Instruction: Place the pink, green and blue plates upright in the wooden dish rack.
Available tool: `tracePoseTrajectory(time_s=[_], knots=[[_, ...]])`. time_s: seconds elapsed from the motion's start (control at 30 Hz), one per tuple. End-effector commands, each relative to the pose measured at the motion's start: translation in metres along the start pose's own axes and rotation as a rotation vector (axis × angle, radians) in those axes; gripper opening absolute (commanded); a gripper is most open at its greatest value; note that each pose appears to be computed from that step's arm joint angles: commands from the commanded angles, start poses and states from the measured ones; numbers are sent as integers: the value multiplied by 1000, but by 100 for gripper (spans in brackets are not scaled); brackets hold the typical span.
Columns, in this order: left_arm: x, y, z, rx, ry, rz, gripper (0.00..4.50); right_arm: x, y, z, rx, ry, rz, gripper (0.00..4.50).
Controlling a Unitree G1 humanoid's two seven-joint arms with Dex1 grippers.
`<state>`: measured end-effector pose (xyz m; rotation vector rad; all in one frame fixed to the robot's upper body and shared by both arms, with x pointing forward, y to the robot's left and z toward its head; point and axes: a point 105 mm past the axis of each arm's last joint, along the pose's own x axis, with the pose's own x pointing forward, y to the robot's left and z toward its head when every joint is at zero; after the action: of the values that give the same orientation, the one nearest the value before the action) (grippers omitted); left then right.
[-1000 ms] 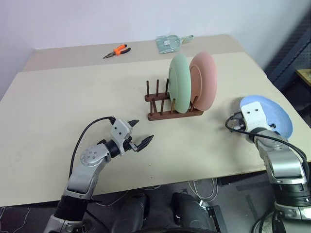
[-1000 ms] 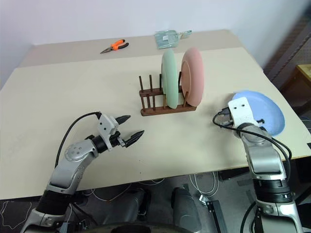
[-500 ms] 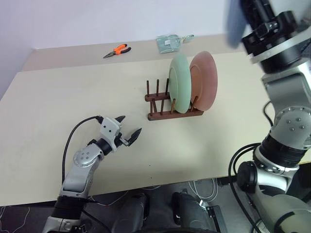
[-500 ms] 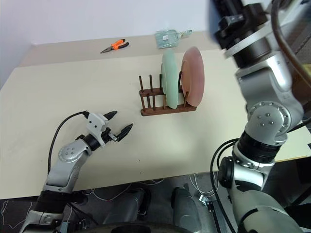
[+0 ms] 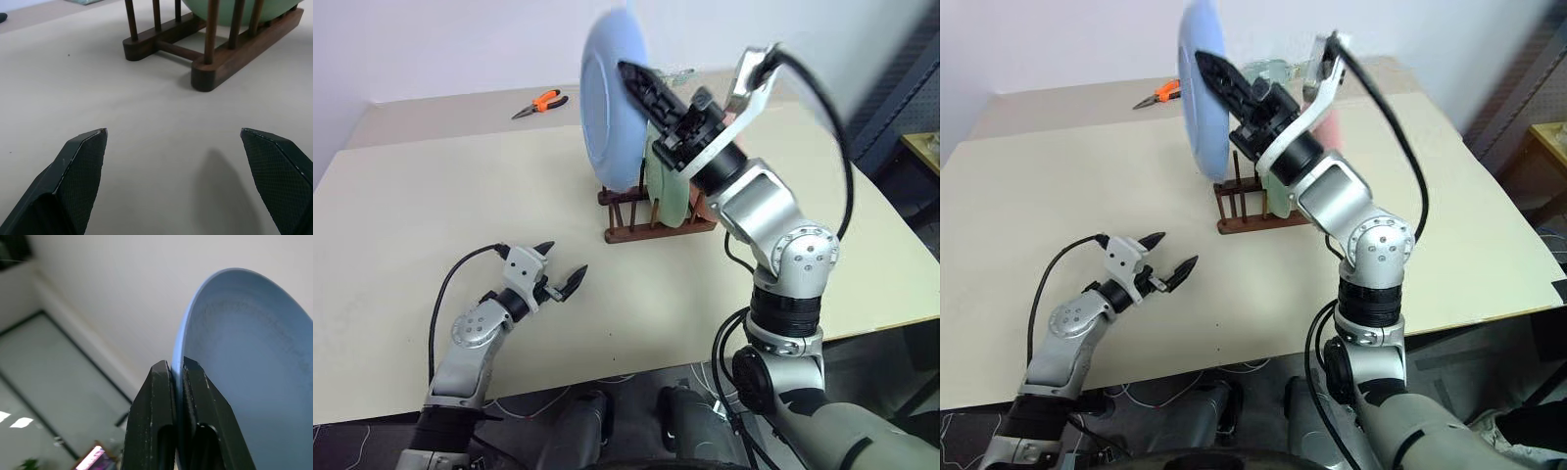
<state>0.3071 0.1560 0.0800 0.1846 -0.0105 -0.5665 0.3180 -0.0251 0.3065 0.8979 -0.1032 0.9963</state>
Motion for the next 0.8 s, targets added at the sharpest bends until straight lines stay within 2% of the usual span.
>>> tracePoseTrajectory(time_s=[0.03, 0.33, 0.43, 0.53, 0.63, 0.67, 0.8], knots=[[-1, -4, 11, 16, -36, -8, 450, 3, 4, -5, -27, 3, -7, 4], [-1, -19, 17, -15, -65, -93, 450, 8, -33, -12, -68, 18, -176, 4], [-1, -21, 19, -18, -69, -102, 450, 9, -38, -11, -85, 19, -187, 105], [-1, -21, 20, -18, -67, -102, 450, 10, -40, -11, -135, 25, -191, 256], [0, -21, 22, -19, -67, -102, 450, 12, -33, -3, -305, 24, -163, 417], [0, -21, 22, -19, -67, -103, 450, 14, -28, 0, -374, 21, -140, 443], [0, -23, 23, -21, -64, -104, 450, 17, -1, 14, -679, 15, -14, 443]])
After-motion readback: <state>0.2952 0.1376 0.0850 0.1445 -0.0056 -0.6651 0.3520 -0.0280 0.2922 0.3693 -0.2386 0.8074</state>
